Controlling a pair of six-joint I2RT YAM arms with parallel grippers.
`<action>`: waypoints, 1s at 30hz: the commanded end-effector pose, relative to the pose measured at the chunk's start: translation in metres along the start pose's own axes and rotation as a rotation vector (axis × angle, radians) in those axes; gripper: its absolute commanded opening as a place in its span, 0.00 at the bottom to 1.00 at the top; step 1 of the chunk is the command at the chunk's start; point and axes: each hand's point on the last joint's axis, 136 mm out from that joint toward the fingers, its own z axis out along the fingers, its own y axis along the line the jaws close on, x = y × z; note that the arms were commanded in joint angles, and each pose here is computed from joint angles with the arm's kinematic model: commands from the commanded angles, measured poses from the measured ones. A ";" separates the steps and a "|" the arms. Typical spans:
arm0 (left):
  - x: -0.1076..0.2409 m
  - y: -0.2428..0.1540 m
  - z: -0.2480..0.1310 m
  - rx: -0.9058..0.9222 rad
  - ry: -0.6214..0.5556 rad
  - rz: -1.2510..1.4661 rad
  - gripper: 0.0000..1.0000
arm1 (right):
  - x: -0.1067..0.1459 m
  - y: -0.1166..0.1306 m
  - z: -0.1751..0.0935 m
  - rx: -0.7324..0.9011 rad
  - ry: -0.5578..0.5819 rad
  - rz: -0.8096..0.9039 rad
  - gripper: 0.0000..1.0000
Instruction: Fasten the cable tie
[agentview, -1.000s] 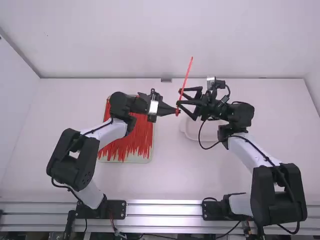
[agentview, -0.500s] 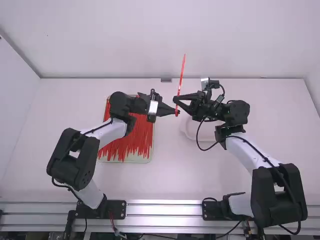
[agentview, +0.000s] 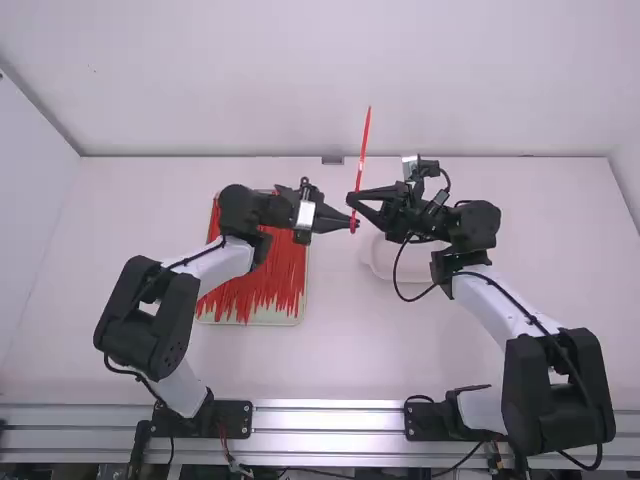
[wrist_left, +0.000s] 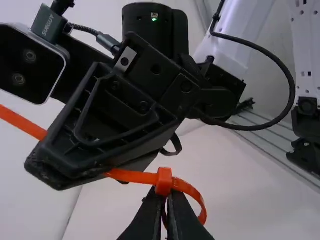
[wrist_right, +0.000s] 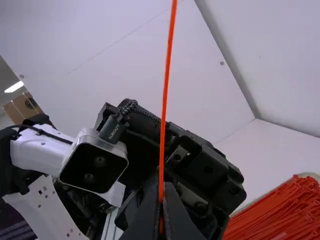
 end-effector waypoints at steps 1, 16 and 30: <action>-0.006 0.001 0.002 -0.009 -0.014 -0.025 0.05 | -0.009 0.003 -0.002 -0.003 -0.006 -0.028 0.00; -0.009 0.031 -0.018 -0.135 -0.008 -0.118 0.99 | -0.013 0.006 -0.012 -0.011 0.001 -0.031 0.00; -0.008 0.079 -0.038 -0.138 0.092 -0.270 0.99 | -0.029 -0.023 -0.073 0.121 -0.004 -0.030 0.00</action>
